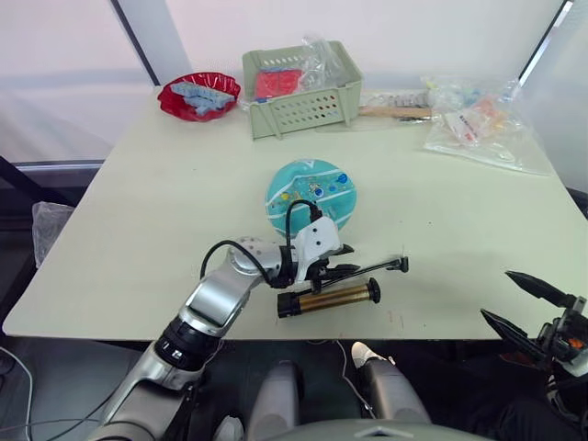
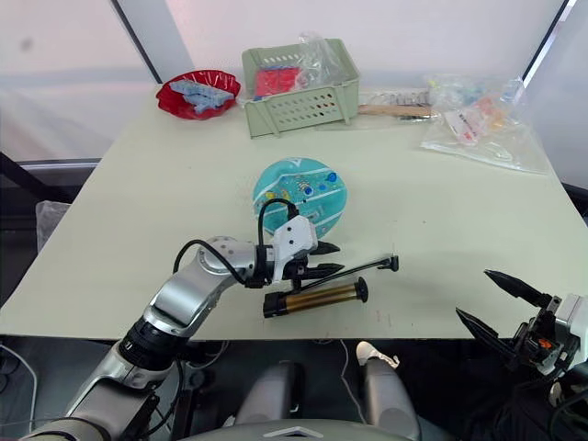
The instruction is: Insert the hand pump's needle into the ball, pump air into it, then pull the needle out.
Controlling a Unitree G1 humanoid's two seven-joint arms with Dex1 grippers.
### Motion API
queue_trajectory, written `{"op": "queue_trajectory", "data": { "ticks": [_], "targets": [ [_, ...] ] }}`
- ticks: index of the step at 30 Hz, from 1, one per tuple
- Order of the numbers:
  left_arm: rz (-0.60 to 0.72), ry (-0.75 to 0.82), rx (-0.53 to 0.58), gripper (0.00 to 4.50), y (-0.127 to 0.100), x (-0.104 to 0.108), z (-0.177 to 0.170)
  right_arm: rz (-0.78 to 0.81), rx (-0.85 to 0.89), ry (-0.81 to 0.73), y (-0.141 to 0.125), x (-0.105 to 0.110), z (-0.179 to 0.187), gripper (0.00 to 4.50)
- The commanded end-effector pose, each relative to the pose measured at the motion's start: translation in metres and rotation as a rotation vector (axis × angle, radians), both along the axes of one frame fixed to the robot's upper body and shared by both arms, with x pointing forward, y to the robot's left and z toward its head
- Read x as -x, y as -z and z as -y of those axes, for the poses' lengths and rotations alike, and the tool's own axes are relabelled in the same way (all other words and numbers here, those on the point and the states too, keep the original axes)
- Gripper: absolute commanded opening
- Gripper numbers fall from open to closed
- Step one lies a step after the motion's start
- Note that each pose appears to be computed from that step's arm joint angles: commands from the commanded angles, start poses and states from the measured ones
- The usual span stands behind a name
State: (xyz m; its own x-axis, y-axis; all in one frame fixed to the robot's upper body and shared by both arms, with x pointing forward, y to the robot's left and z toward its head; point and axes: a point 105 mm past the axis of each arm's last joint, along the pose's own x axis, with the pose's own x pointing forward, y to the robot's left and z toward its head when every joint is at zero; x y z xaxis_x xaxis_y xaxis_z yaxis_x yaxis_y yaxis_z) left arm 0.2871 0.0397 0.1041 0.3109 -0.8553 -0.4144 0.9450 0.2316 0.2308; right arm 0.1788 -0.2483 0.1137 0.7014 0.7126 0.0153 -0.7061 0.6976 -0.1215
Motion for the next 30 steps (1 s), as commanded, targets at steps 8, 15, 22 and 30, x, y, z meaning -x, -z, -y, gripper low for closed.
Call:
{"op": "queue_trajectory", "data": {
  "ticks": [8, 15, 22, 30],
  "targets": [
    [0.014, -0.015, -0.055, 1.81, 0.009, -0.019, 0.026, 0.052, 0.022, -0.006, -0.013, 0.006, -0.005, 4.50],
    [0.033, -0.020, -0.110, 1.81, 0.017, -0.027, 0.040, 0.059, 0.029, 0.005, -0.015, 0.004, -0.006, 4.50],
    [0.003, -0.042, -0.155, 1.81, 0.031, -0.026, 0.048, 0.061, 0.036, 0.025, -0.015, 0.007, -0.005, 4.50],
    [0.000, -0.076, -0.188, 1.81, 0.043, -0.030, 0.052, 0.070, 0.033, 0.041, -0.018, 0.006, -0.004, 4.50]
  ]
}}
